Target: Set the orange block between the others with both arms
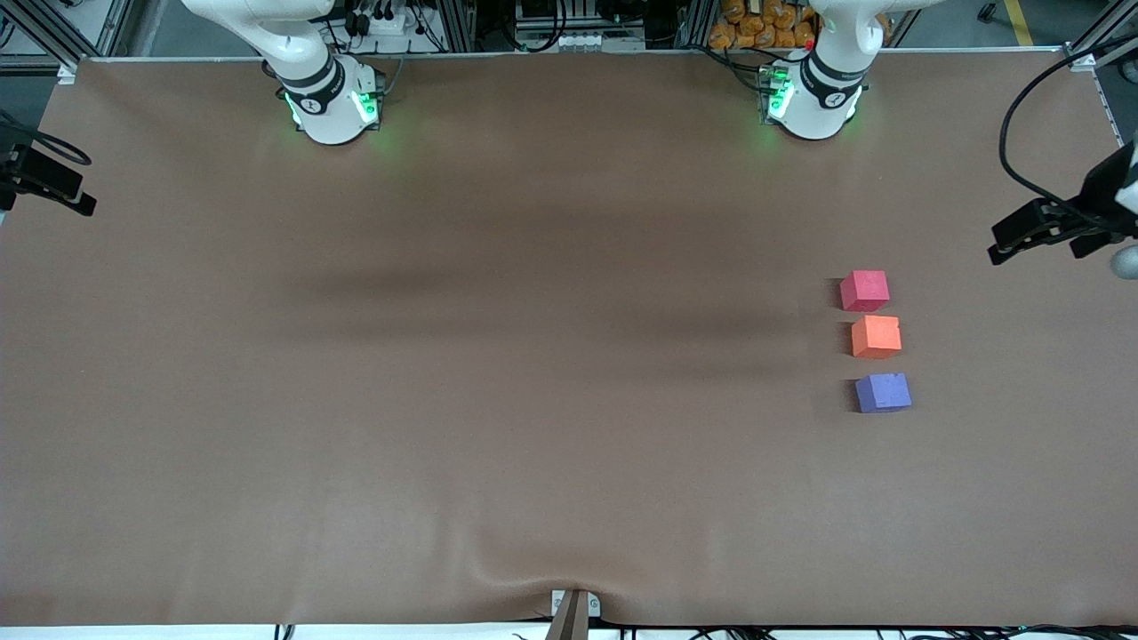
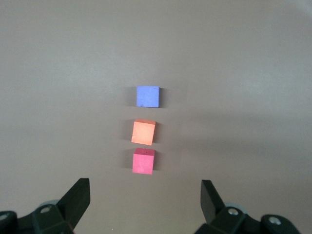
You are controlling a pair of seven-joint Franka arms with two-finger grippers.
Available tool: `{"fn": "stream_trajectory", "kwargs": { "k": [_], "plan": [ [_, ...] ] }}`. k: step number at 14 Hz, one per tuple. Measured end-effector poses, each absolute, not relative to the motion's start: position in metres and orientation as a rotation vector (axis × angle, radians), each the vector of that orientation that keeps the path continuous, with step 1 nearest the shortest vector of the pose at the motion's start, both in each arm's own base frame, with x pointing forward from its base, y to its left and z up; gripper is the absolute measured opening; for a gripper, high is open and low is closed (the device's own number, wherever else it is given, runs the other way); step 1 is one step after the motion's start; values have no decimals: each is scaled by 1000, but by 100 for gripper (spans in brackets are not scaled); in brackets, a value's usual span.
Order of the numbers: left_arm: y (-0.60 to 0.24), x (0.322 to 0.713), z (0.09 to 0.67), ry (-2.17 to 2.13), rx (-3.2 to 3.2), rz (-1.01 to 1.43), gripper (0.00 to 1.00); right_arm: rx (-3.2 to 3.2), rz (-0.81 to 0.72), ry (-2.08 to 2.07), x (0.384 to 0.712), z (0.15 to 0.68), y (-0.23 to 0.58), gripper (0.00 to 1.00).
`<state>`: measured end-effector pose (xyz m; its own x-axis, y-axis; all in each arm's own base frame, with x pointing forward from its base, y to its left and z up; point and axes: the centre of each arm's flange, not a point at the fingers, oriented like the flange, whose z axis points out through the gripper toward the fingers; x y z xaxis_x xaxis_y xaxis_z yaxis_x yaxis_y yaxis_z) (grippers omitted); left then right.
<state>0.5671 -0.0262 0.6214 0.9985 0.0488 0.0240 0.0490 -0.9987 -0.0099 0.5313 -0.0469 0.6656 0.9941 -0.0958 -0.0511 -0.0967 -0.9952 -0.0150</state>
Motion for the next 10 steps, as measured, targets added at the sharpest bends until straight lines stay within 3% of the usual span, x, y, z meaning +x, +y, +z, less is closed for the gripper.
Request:
{"fn": "stream_trajectory", "kwargs": {
  "k": [3, 10],
  "plan": [
    [-55, 565, 617, 1, -3130, -23, 100, -3120, 78, 150, 531, 666, -47, 100],
    [-37, 555, 620, -45, -3125, -15, 100, -3120, 78, 150, 531, 666, -47, 100]
  ]
}}
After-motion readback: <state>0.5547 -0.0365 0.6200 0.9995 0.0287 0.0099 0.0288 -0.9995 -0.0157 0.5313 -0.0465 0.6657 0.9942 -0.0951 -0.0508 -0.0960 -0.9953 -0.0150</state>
